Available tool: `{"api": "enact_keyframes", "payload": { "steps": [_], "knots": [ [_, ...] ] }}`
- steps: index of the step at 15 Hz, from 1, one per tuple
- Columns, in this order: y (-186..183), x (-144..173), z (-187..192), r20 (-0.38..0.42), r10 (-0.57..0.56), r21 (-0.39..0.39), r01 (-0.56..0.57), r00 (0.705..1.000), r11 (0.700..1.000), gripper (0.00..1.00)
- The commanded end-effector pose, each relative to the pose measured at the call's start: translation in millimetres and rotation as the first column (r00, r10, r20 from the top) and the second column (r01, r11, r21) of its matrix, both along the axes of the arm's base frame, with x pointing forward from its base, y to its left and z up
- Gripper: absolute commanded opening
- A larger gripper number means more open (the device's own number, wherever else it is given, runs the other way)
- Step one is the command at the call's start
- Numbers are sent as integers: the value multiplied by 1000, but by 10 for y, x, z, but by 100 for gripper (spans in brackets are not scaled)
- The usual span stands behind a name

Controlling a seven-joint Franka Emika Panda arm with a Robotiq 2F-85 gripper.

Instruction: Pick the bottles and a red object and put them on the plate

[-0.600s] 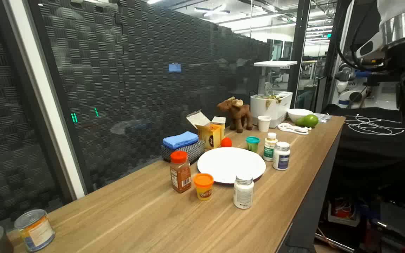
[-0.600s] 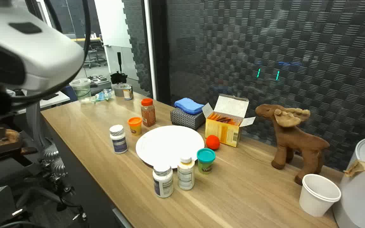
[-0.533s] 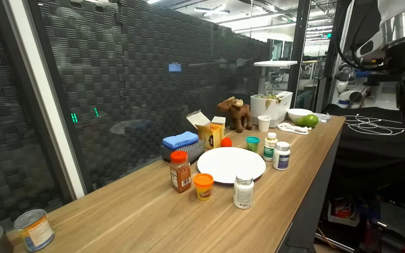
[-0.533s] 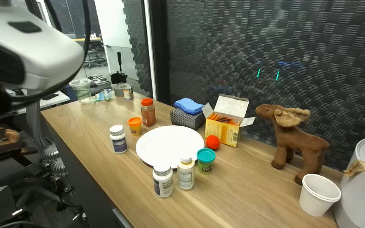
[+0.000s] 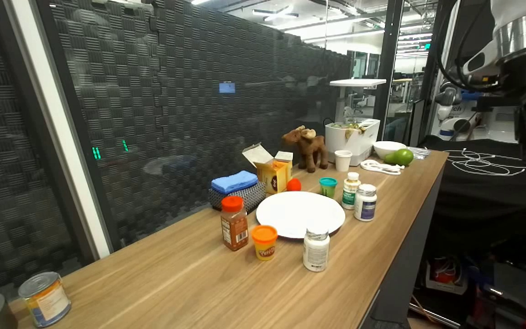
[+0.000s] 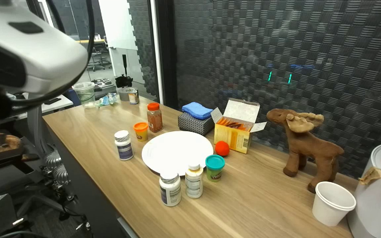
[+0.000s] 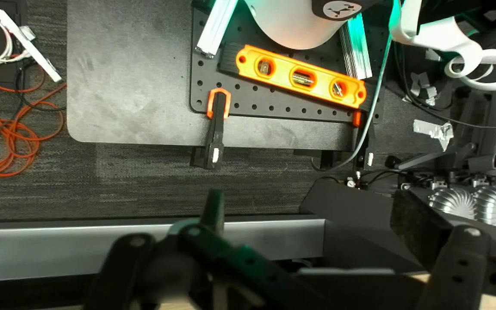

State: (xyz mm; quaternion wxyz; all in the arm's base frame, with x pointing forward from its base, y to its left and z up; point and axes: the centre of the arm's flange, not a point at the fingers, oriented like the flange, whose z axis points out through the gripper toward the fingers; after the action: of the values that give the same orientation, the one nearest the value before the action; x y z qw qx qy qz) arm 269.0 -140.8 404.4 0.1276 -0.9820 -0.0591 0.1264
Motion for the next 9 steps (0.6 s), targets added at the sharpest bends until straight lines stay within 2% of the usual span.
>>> {"api": "enact_keyframes", "payload": {
  "steps": [1,5,9],
  "knots": [
    [0,0,0,0,0,0,0,1000,1000,100],
    [115,301,-3,51,-62,-44,64,997,997,100],
    [267,692,-84,132,-130,-125,146,983,981,100]
  ]
}}
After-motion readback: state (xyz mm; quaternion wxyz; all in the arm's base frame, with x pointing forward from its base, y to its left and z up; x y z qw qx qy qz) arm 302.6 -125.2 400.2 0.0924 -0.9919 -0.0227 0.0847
